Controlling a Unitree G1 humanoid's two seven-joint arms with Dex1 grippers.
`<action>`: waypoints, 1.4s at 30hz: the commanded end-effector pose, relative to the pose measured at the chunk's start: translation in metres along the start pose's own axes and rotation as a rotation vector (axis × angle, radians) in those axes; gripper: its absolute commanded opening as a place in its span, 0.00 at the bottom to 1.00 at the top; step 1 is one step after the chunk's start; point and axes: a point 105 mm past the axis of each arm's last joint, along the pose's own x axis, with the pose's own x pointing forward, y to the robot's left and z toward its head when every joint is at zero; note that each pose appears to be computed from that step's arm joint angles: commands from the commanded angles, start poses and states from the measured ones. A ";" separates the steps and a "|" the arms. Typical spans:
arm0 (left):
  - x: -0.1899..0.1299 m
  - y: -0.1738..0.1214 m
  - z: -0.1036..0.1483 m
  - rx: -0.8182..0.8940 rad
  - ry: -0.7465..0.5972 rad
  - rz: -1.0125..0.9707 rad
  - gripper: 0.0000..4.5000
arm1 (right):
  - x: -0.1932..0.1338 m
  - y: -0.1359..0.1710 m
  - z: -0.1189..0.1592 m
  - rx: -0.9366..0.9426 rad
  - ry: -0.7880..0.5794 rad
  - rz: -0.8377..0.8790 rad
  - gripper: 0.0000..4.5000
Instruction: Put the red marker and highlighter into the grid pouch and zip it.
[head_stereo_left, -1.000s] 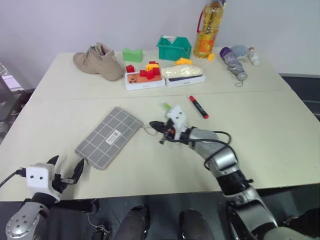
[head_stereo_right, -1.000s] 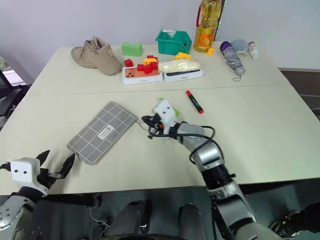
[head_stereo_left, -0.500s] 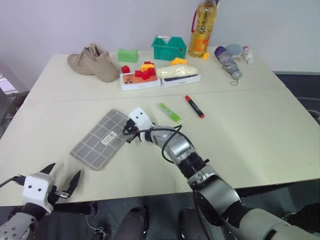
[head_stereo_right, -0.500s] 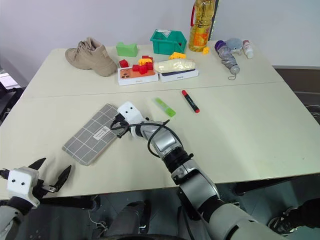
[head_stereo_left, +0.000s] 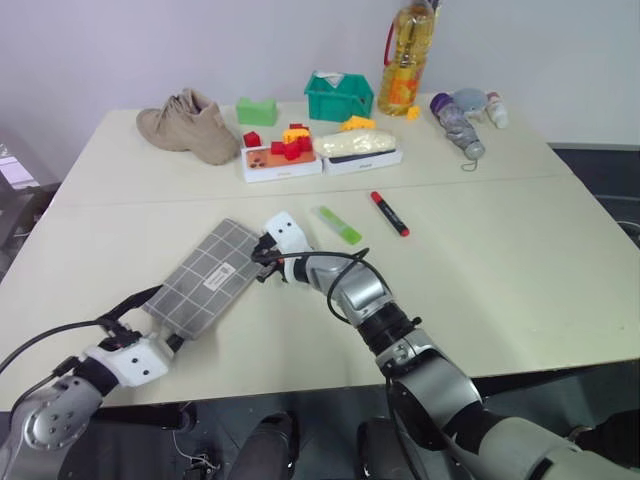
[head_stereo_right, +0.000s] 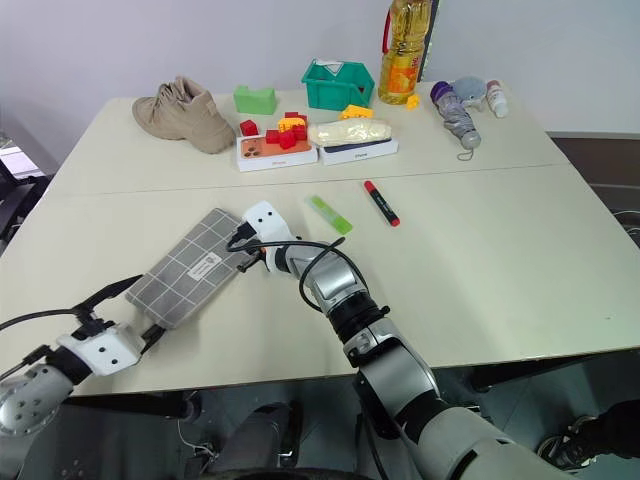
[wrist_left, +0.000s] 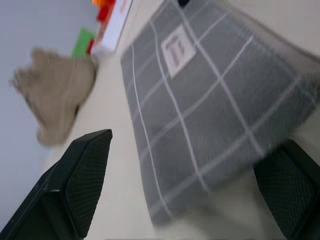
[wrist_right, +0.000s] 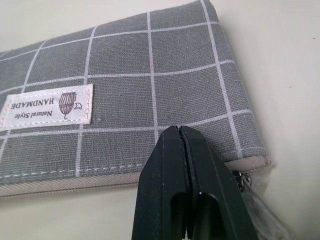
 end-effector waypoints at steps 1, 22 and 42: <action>0.008 -0.007 0.006 0.042 -0.073 -0.033 0.80 | 0.003 0.011 -0.003 0.013 0.001 0.017 0.00; 0.034 0.020 0.051 -0.455 -0.207 0.178 0.00 | -0.101 -0.039 0.043 -0.103 -0.301 0.065 0.75; 0.057 0.003 0.103 -0.492 -0.380 0.037 0.00 | -0.122 -0.077 0.019 -0.071 -0.176 -0.100 0.81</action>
